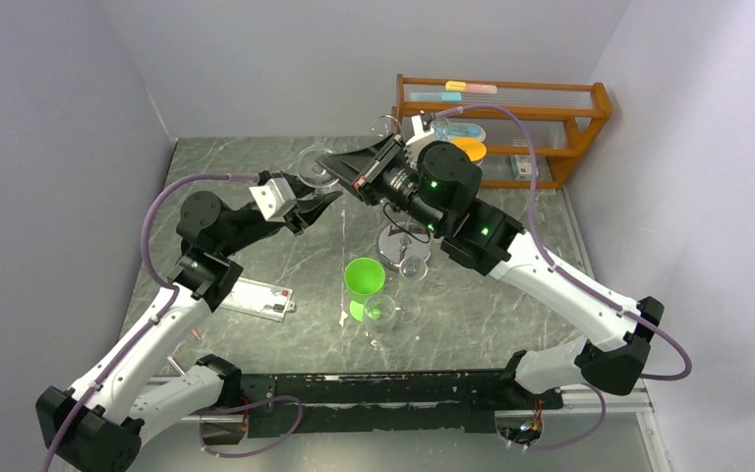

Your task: Place the wine glass upside down on the wine glass rack

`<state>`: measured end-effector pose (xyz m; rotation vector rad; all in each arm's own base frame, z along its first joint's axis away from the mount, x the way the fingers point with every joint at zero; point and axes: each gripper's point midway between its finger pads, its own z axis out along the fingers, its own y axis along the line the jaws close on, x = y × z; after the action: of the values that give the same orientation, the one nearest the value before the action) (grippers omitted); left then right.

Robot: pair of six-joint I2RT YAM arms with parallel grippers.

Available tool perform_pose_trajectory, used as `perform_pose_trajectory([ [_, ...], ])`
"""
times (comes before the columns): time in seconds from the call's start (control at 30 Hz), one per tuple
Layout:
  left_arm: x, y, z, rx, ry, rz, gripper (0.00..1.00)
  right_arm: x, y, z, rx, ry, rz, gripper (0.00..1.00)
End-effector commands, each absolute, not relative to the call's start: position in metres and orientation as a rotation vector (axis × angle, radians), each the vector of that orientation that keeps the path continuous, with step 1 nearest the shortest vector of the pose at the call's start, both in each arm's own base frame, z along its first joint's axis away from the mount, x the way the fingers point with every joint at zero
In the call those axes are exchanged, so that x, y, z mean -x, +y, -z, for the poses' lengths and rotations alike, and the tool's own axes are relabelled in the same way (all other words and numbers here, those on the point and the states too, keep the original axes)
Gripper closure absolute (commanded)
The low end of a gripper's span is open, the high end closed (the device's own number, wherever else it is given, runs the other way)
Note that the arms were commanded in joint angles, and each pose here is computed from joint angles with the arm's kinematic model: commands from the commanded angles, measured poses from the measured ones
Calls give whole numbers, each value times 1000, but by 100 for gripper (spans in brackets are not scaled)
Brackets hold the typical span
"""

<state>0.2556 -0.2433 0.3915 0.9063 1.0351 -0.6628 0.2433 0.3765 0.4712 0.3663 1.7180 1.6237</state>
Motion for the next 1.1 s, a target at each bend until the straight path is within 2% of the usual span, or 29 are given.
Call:
perform_pose_trajectory([
  [0.0, -248, -248, -396, -956, 1002, 681, 77, -239, 378, -489, -368, 1661, -1709, 100],
  [0.07, -250, -245, -396, -932, 1010, 670, 90, -242, 375, -487, -376, 1661, -1690, 100],
  [0.13, -249, -242, -398, -907, 1006, 663, 94, -244, 372, -487, -385, 1653, -1678, 100],
  [0.23, -246, -237, -400, -870, 1001, 666, 95, -248, 369, -484, -398, 1648, -1648, 100],
  [0.43, -256, -235, -390, -797, 1079, 688, 95, -261, 354, -476, -449, 1610, -1554, 55],
  [0.53, -258, -237, -382, -781, 1096, 709, 95, -267, 349, -472, -466, 1603, -1512, 45],
  [0.67, -262, -238, -373, -769, 1126, 724, 95, -273, 341, -465, -483, 1602, -1465, 35],
  [0.83, -276, -237, -360, -730, 1197, 704, 95, -277, 323, -466, -468, 1568, -1363, 32],
  [1.07, -282, -254, -335, -750, 1243, 808, 95, -282, 274, -486, -392, 1441, -1087, 35],
])
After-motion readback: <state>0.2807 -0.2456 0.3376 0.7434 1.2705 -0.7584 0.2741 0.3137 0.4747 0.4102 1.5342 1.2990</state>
